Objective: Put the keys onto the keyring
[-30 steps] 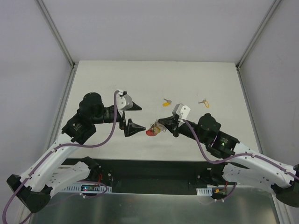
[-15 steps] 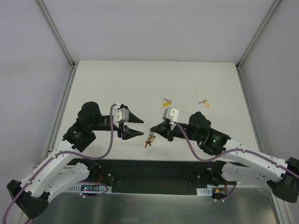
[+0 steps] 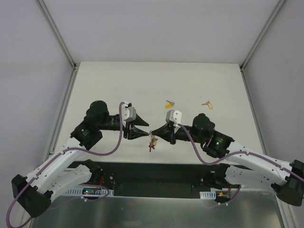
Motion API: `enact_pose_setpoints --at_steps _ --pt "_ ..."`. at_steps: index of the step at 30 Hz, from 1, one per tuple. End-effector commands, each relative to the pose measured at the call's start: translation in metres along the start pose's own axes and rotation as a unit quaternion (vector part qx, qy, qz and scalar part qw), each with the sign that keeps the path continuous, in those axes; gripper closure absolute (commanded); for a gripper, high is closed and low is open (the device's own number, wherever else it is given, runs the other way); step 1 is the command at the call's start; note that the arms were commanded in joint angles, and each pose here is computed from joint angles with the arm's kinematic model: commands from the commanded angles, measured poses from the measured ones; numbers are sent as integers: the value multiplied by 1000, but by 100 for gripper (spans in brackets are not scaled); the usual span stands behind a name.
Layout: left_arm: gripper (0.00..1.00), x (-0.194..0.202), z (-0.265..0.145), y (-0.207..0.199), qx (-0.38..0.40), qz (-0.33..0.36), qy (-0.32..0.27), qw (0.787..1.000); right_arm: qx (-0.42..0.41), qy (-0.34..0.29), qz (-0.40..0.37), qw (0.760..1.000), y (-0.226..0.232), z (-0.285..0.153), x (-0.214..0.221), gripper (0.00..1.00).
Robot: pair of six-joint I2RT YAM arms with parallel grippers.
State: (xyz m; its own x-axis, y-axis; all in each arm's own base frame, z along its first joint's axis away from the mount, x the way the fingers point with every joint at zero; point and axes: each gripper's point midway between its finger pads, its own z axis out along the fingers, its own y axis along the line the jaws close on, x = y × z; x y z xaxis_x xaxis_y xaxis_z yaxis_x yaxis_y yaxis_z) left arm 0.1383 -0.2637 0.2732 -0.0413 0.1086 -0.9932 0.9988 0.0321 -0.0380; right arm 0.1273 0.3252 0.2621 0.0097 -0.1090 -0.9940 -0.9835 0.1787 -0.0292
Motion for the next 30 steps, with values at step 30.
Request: enact_pose_setpoints --at_steps 30 --pt "90 4 14 -15 65 -5 -3 998 0 -89 -5 996 -1 2 -46 99"
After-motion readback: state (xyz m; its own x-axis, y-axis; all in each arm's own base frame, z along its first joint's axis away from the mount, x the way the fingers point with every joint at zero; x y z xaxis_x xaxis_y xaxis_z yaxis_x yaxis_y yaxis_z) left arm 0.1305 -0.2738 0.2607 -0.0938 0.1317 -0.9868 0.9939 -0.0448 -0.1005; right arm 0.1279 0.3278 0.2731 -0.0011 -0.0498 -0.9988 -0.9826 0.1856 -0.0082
